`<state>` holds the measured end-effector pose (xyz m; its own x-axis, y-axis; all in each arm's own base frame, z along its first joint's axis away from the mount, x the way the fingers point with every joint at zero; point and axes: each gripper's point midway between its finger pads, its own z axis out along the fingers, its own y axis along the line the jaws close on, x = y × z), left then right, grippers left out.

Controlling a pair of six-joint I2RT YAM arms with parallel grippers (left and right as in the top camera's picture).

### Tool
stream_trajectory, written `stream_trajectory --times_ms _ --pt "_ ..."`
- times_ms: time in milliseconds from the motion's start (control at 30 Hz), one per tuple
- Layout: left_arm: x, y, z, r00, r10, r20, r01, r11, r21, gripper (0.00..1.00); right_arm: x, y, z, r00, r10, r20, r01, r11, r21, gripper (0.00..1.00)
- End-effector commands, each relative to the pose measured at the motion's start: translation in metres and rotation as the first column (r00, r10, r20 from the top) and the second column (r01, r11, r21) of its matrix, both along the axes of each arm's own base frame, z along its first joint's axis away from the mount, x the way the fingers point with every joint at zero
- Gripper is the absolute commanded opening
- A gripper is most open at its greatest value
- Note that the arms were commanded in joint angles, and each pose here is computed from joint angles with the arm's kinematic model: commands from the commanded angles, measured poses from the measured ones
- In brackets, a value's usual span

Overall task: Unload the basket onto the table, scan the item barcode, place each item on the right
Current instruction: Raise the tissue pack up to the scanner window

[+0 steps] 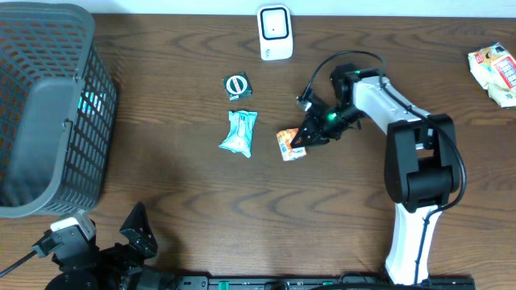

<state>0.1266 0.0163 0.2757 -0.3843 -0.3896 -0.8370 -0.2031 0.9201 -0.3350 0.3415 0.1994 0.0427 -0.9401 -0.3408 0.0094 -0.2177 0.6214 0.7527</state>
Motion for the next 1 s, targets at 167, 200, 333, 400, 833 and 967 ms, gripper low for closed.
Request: stream_trajectory --times_ms 167,200,333,400,833,967 --pt "0.000 0.003 -0.001 1.000 0.023 0.001 -0.023 1.000 0.000 0.98 0.001 0.003 0.028 0.998 0.003 0.058 -0.006 0.998 0.065 0.01" --pt "0.000 0.003 -0.001 1.000 0.023 0.001 -0.023 1.000 0.000 0.98 0.001 0.004 0.028 0.998 0.004 0.059 -0.008 0.998 0.066 0.01" --pt "0.000 0.003 -0.001 1.000 0.023 0.001 -0.023 1.000 0.000 0.98 0.000 0.005 0.028 0.998 0.008 0.060 -0.012 0.998 0.066 0.01" --pt "0.000 0.003 -0.001 1.000 0.023 0.001 -0.023 1.000 0.000 0.98 0.001 0.005 0.028 0.998 0.008 0.061 -0.012 0.998 0.066 0.01" --pt "0.000 0.003 -0.001 1.000 0.023 0.001 -0.023 1.000 0.000 0.98 0.017 0.006 0.034 0.995 -0.033 0.096 0.027 0.997 0.071 0.01" --pt "0.000 0.003 -0.001 1.000 0.023 0.001 -0.023 1.000 0.000 0.98 0.026 0.007 0.042 0.992 -0.043 0.117 0.034 0.997 0.075 0.01"
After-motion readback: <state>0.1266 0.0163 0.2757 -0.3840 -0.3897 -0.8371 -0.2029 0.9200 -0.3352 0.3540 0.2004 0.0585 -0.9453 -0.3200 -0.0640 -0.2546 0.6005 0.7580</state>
